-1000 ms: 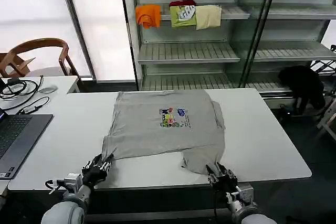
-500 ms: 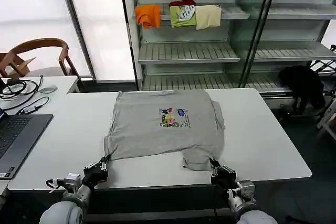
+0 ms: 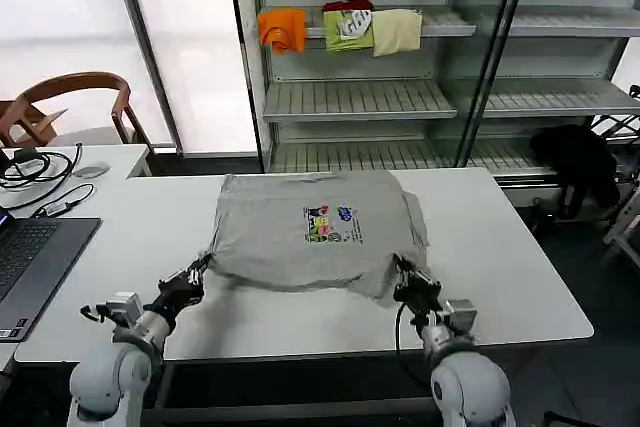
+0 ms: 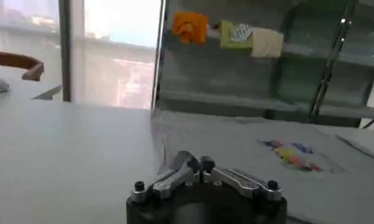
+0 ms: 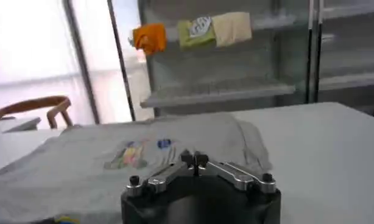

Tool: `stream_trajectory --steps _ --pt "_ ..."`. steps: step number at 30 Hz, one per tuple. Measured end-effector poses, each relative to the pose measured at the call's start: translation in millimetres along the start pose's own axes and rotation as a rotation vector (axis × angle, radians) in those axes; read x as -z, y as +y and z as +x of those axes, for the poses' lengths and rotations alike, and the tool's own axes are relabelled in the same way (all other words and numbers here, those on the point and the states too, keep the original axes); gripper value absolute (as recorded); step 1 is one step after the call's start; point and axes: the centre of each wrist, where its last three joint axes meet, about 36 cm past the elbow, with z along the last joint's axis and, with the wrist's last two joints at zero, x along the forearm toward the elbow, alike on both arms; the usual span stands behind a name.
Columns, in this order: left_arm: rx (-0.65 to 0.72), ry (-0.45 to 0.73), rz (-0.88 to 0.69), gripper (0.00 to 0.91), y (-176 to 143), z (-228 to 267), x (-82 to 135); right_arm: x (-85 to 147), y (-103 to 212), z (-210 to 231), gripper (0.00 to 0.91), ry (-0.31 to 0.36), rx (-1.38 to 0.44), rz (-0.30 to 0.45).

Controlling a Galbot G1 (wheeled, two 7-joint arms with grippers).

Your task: Fold and organize the clothes.

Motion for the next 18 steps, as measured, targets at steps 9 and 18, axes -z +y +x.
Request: stream_trajectory --steps 9,18 --pt "0.037 0.008 0.011 0.01 13 -46 16 10 3 -74 0.0 0.01 -0.005 -0.005" --pt "0.084 0.047 0.001 0.02 21 -74 16 20 7 -118 0.0 0.035 -0.015 0.005"
